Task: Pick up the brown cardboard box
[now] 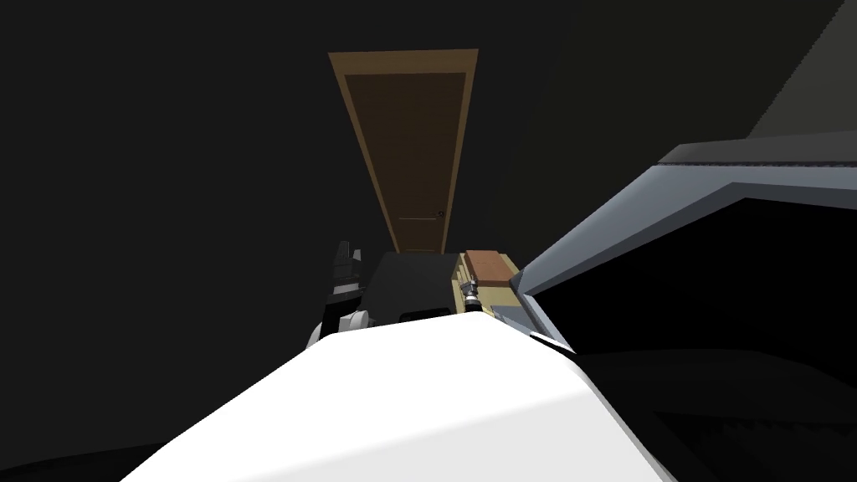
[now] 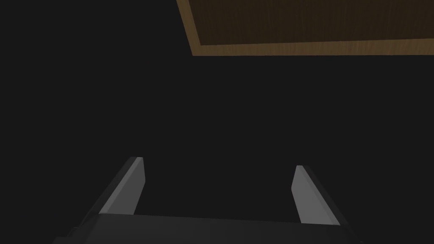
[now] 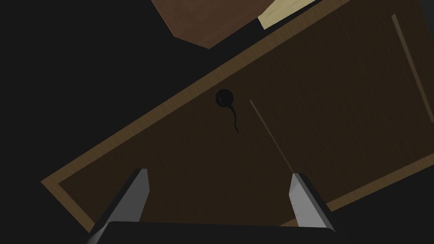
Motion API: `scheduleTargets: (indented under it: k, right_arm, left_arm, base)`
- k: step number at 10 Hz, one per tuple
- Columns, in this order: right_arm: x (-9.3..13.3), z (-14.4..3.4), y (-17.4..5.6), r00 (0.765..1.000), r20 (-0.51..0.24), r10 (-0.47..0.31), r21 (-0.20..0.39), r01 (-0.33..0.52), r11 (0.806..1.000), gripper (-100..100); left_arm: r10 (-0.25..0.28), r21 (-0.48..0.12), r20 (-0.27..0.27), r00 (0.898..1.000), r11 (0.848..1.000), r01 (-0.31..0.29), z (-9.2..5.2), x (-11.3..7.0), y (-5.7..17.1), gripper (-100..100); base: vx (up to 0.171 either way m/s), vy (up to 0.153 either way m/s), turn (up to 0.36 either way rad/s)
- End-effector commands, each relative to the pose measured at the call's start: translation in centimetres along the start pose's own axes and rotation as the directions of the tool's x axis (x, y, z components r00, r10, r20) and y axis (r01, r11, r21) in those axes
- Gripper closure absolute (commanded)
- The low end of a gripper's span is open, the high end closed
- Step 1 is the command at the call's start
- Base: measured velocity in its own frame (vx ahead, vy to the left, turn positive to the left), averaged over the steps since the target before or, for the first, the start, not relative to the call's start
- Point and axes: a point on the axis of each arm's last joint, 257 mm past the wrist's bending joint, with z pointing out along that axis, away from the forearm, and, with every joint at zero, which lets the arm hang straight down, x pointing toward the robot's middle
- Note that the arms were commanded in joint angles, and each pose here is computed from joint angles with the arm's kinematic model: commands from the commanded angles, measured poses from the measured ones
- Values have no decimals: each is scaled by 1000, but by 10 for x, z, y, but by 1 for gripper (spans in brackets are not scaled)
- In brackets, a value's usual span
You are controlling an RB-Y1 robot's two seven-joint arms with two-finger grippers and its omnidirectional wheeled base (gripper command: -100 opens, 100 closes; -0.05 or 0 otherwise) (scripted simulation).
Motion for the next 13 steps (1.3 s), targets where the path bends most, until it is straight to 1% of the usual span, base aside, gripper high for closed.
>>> scheduleTargets:
  k: [1, 8, 9, 11, 12, 13]
  right_arm:
    - [2, 2, -5, 1000, -11, 3, 16, -3, 1000, -100]
    - [2, 2, -5, 1000, -11, 3, 16, -3, 1000, -100]
    - [9, 3, -13, 998, -53, 12, 54, -9, 998, -100]
    - [10, 4, -15, 998, -56, 13, 60, -10, 998, -100]
    - [18, 4, -23, 995, -99, 23, 95, -14, 995, -100]
    - [19, 5, -26, 994, -103, 24, 102, -14, 995, -100]
  left_arm:
    - [0, 0, 0, 1000, 1000, 0, 0, 0, 0, 0]
    - [0, 0, 0, 1000, 1000, 0, 0, 0, 0, 0]
    - [0, 0, 0, 1000, 1000, 0, 0, 0, 0, 0]
    - [0, 0, 0, 1000, 1000, 0, 0, 0, 0, 0]
    - [0, 0, 0, 1000, 1000, 0, 0, 0, 0, 0]
    - [0, 0, 0, 1000, 1000, 0, 0, 0, 0, 0]
  base:
    - [-19, 19, 63]
    - [-1, 1, 4]
    - [-49, 49, 160]
    - [-37, 38, 122]
    - [-44, 45, 146]
    - [-22, 22, 72]
